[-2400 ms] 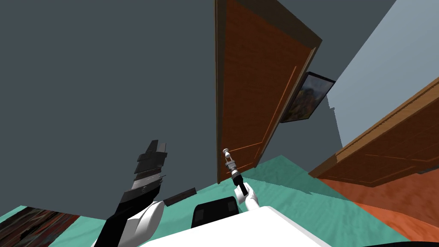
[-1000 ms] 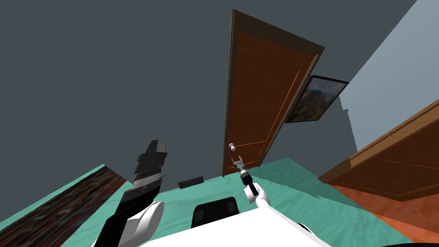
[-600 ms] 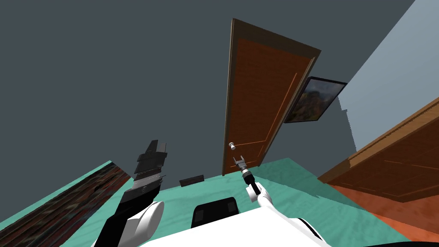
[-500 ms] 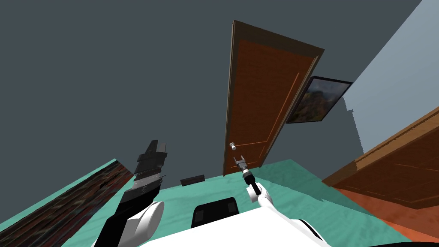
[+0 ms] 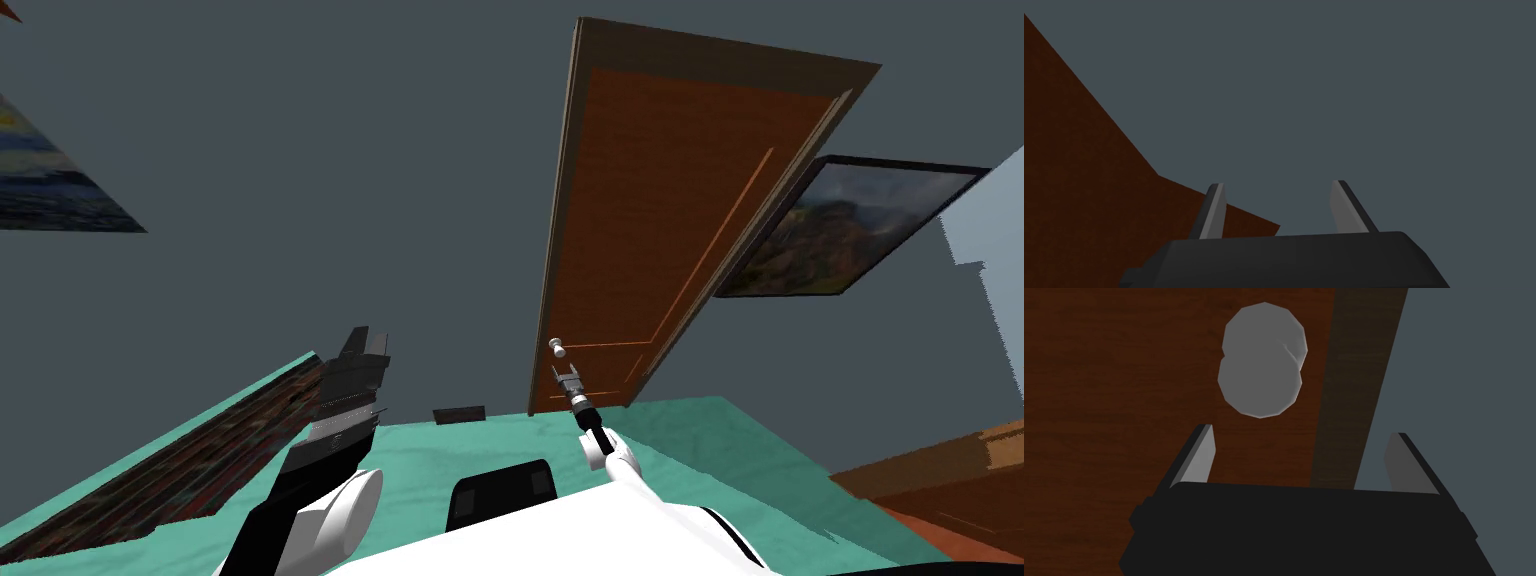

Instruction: Pull the door open

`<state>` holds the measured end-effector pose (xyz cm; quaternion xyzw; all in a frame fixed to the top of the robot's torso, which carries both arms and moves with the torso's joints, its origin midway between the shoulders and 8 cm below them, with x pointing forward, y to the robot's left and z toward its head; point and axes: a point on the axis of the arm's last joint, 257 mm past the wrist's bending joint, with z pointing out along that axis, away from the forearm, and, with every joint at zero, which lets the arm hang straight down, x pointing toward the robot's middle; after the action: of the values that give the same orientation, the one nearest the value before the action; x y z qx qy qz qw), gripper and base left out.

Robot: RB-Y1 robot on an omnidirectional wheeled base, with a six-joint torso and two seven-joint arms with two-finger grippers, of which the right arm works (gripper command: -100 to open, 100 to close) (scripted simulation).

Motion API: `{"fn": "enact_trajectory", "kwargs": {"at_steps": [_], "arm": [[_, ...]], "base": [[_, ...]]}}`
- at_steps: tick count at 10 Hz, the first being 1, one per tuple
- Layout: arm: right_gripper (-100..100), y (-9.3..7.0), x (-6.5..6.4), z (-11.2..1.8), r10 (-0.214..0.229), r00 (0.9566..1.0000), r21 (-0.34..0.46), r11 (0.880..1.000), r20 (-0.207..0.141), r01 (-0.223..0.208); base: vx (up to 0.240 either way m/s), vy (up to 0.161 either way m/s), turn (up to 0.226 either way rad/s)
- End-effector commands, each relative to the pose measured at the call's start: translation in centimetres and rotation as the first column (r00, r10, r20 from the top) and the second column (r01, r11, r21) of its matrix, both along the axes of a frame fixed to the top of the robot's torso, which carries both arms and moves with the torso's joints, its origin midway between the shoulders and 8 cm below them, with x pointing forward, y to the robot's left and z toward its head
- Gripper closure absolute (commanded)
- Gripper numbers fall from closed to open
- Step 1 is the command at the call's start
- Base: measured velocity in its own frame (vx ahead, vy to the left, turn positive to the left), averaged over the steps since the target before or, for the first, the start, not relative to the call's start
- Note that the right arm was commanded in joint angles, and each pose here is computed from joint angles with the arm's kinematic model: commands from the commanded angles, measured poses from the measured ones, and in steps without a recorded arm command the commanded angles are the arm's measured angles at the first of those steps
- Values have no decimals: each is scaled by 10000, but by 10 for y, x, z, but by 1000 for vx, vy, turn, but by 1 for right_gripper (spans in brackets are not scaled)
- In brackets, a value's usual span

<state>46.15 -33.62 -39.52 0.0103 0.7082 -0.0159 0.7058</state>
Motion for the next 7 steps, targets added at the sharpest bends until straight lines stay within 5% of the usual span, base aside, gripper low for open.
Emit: {"fn": "enact_trajectory", "kwargs": {"at_steps": [1, 3, 6, 7], "arm": [[-100, -31, -7, 1, -641, 9979, -7, 9979, -11, 641], [-100, -31, -7, 1, -641, 9979, -7, 9979, -11, 641], [-100, -77, -18, 3, -1680, 9858, -5, 9858, 8, 1680], [-100, -77, -18, 3, -1680, 9858, -5, 9858, 8, 1680]], "base": [[96, -26, 364], [52, -30, 26], [66, -42, 317], [61, -60, 84]]}}
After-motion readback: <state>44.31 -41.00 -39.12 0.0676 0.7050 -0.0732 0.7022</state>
